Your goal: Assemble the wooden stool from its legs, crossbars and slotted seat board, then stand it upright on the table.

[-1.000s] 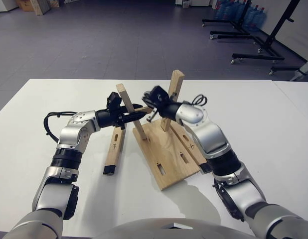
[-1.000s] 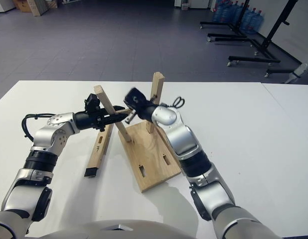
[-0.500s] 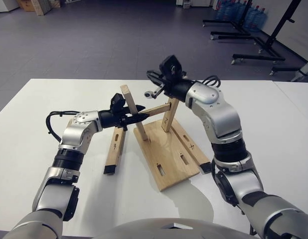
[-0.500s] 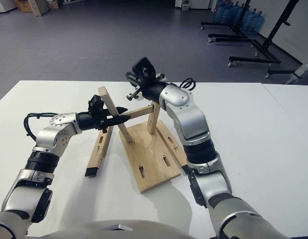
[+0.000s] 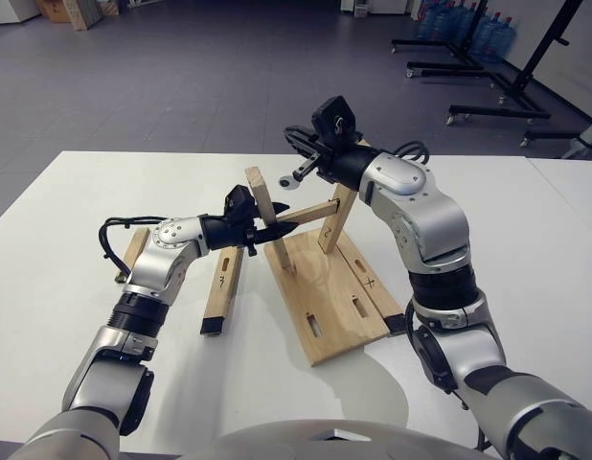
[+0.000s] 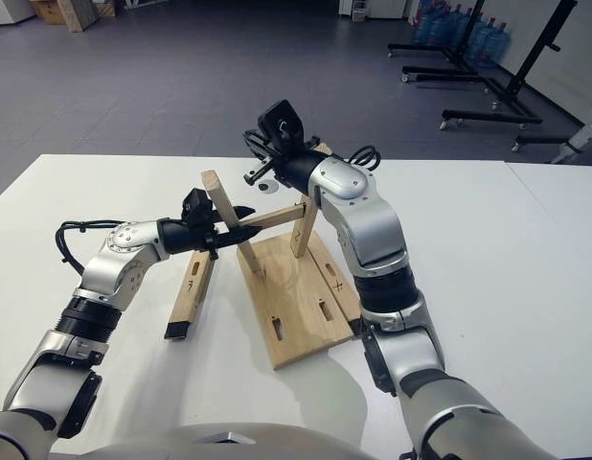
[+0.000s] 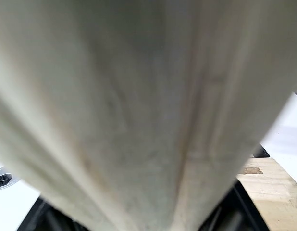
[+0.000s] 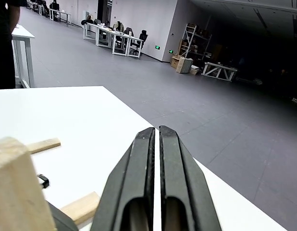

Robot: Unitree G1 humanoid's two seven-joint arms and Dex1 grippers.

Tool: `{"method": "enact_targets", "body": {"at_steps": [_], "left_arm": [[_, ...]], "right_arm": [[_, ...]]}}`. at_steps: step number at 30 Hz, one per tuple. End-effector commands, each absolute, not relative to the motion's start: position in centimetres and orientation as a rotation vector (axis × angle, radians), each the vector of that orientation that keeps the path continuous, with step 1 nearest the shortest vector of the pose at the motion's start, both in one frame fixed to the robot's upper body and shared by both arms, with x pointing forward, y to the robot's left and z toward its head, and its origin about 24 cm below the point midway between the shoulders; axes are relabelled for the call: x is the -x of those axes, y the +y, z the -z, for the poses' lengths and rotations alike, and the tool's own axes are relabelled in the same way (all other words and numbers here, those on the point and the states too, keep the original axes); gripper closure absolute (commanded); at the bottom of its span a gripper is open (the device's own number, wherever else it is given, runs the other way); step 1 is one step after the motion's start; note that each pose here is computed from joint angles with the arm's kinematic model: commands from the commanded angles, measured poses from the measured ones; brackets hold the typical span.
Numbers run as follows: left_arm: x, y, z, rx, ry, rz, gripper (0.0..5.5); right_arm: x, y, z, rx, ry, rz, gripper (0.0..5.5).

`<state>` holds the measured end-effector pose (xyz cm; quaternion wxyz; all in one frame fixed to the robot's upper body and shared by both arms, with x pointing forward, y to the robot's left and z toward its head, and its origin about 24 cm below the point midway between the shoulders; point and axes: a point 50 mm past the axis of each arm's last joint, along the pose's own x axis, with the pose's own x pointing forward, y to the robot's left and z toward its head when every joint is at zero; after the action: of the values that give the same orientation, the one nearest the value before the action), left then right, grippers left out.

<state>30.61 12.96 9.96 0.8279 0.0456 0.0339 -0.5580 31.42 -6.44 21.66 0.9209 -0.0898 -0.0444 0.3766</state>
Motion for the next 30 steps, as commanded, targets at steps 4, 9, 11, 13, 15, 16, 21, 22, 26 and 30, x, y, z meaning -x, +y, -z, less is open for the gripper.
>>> {"method": "enact_targets", "body": {"at_steps": [4,9,11,13,15,16,21,22,26,30], "left_arm": [[-29.1,14.9,-3.5,-0.197,0.443,1.086,2.96],[-29.3,15.1,-3.5,-0.197,0.455,1.069,2.21],[-29.4,15.0,-3.8,-0.18,0.443,1.072,1.96],[-29.5,15.1,-4.2,-0.159,0.426,1.067,1.65],[-29.6,15.2,-4.6,-0.146,0.414,1.058,1.41],[-29.6,15.4,-4.9,-0.136,0.405,1.056,1.32],[-28.9,16.9,-8.4,-0.095,0.312,1.061,0.81],[-28.3,17.3,-9.2,-0.1,0.299,1.067,0.81],[-24.5,20.6,-10.7,-0.277,0.372,0.955,0.81],[-22.3,25.4,-13.7,-0.275,0.375,0.617,0.81]], "right_arm": [[-31.1,-7.6,-23.2,0.106,-0.099,-0.751,5.39],[-31.4,-8.2,-23.2,0.09,-0.086,-0.73,5.39],[-31.4,-8.2,-23.1,0.083,-0.08,-0.728,5.39],[-31.4,-8.2,-23.0,0.08,-0.079,-0.729,5.39],[-31.4,-8.2,-23.1,0.078,-0.081,-0.73,5.39],[-31.4,-8.2,-23.1,0.077,-0.082,-0.731,5.39],[-31.1,-8.3,-23.8,0.043,-0.097,-0.767,5.39],[-30.9,-8.4,-24.1,0.03,-0.105,-0.779,5.39],[-29.9,-10.2,-26.8,-0.048,-0.179,-0.826,5.39],[-27.7,-16.1,-30.2,-0.106,-0.286,-0.81,5.39]]}}
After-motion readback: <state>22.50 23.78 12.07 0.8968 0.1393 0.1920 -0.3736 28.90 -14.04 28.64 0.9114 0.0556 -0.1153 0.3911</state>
